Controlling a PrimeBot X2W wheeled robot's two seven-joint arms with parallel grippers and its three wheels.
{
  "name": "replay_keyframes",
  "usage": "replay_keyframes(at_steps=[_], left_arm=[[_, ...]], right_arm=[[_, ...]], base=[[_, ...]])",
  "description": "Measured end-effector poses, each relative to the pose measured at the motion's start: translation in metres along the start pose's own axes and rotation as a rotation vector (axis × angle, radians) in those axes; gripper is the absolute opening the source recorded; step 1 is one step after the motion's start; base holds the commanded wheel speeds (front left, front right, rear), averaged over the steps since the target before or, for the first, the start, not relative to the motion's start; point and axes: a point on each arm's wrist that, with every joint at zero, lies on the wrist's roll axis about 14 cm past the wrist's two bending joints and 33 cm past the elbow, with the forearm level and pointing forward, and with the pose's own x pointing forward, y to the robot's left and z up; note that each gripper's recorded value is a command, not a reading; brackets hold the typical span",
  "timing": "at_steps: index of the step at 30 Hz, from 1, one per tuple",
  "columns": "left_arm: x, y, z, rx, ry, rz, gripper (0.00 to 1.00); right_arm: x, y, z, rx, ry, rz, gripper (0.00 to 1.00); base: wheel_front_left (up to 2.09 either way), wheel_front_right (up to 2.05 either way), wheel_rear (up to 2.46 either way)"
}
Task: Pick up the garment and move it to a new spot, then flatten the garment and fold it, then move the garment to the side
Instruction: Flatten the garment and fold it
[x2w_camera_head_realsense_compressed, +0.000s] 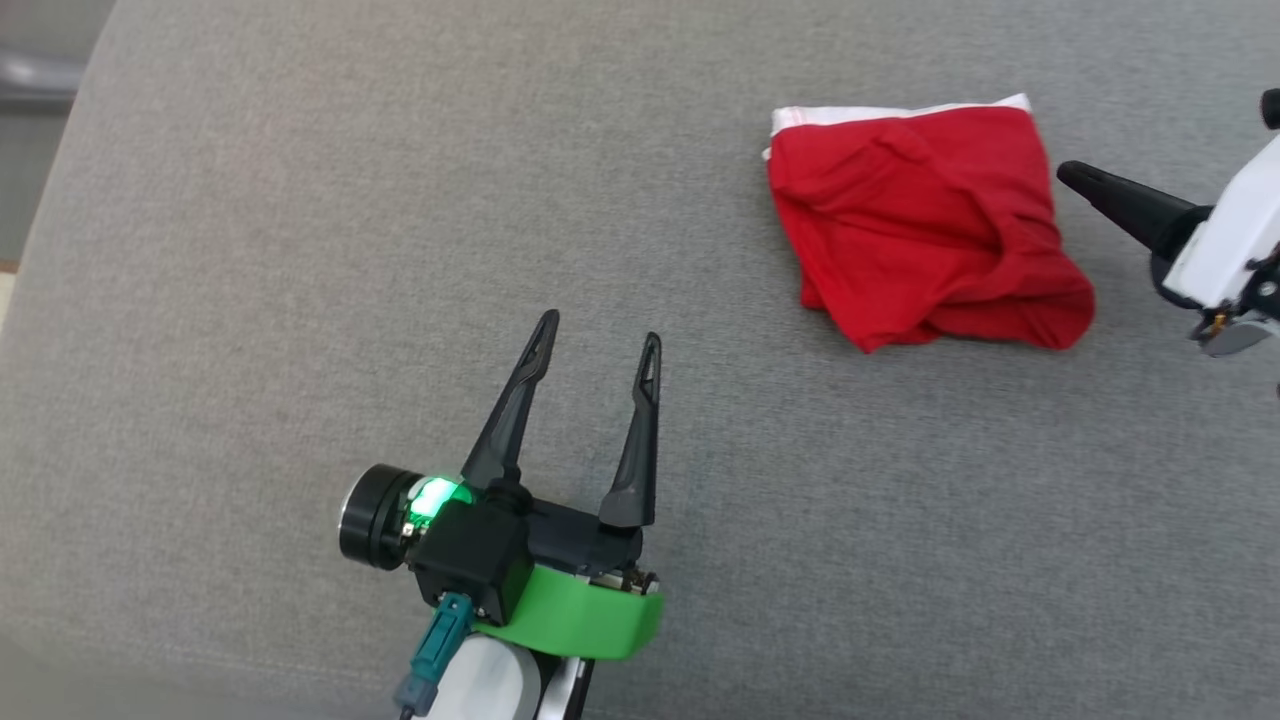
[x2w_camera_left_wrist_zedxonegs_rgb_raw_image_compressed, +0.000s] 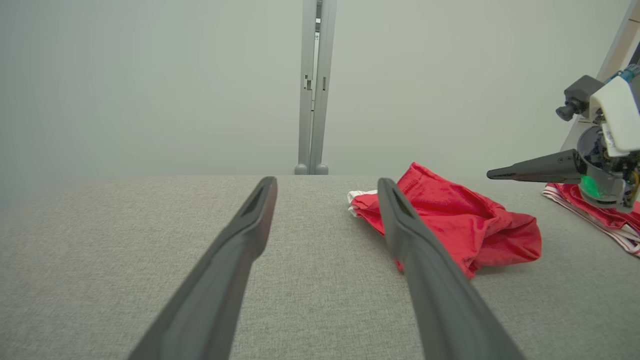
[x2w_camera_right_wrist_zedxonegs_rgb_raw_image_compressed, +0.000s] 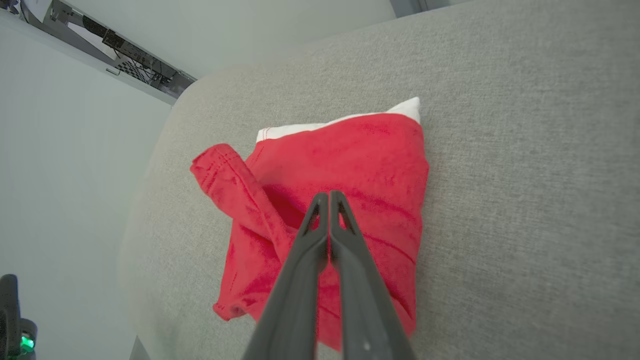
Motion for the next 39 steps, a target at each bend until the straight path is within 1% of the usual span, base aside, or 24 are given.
replay_keyframes(at_steps=[4,10,13,15,18,22,25,27,30,31,32,34,37,39], left_arm=[[0.001,0.007,-0.004,-0.008,0.014,0.025,1.00],[0.004,0.017,-0.015,0.001,0.042,0.058,1.00],[0.005,0.019,-0.020,0.001,0.056,0.062,1.00],[0.005,0.018,-0.021,0.001,0.057,0.055,1.00],[0.006,0.016,-0.016,0.003,0.043,0.052,1.00],[0.007,0.017,-0.009,0.005,0.023,0.053,1.00],[0.007,0.015,-0.005,0.003,0.011,0.047,1.00],[0.006,0.012,-0.002,0.001,0.004,0.038,1.00],[0.005,0.011,0.003,-0.002,-0.007,0.038,1.00],[0.004,0.011,0.004,-0.001,-0.010,0.039,1.00],[0.002,0.013,0.006,0.001,-0.013,0.045,1.00],[0.000,0.014,0.008,0.004,-0.016,0.048,1.00],[-0.003,0.015,0.011,0.013,-0.022,0.054,1.00],[-0.005,0.015,0.012,0.016,-0.024,0.054,1.00]], right_arm=[[0.010,-0.006,-0.010,0.140,0.125,0.042,0.00],[0.026,-0.003,-0.035,0.269,0.274,0.118,0.00],[0.028,0.005,-0.044,0.305,0.314,0.165,0.00],[0.025,0.013,-0.045,0.319,0.315,0.195,0.00],[0.012,0.027,-0.059,0.306,0.374,0.234,0.00],[-0.011,0.048,-0.077,0.233,0.443,0.276,0.00],[-0.019,0.072,-0.062,0.171,0.362,0.337,0.00],[-0.022,0.084,-0.042,0.070,0.261,0.349,0.00],[-0.021,0.093,-0.027,-0.095,0.131,0.327,0.00],[-0.018,0.093,-0.027,-0.185,0.091,0.307,0.00],[-0.012,0.092,-0.032,-0.303,0.036,0.275,0.00],[-0.003,0.088,-0.042,-0.386,-0.031,0.248,0.00],[0.008,0.076,-0.054,-0.482,-0.109,0.199,0.00],[0.015,0.067,-0.071,-0.521,-0.126,0.168,0.00]], base=[[0.00,0.00,0.00],[0.00,0.00,0.00],[0.00,0.00,0.00],[0.00,0.00,0.00],[0.00,0.00,0.00],[0.00,0.00,0.00],[0.00,0.00,0.00],[0.00,0.00,0.00],[0.00,0.00,0.00],[0.00,0.00,0.00],[0.00,0.00,0.00],[0.00,0.00,0.00],[0.00,0.00,0.00],[0.00,0.00,0.00]])
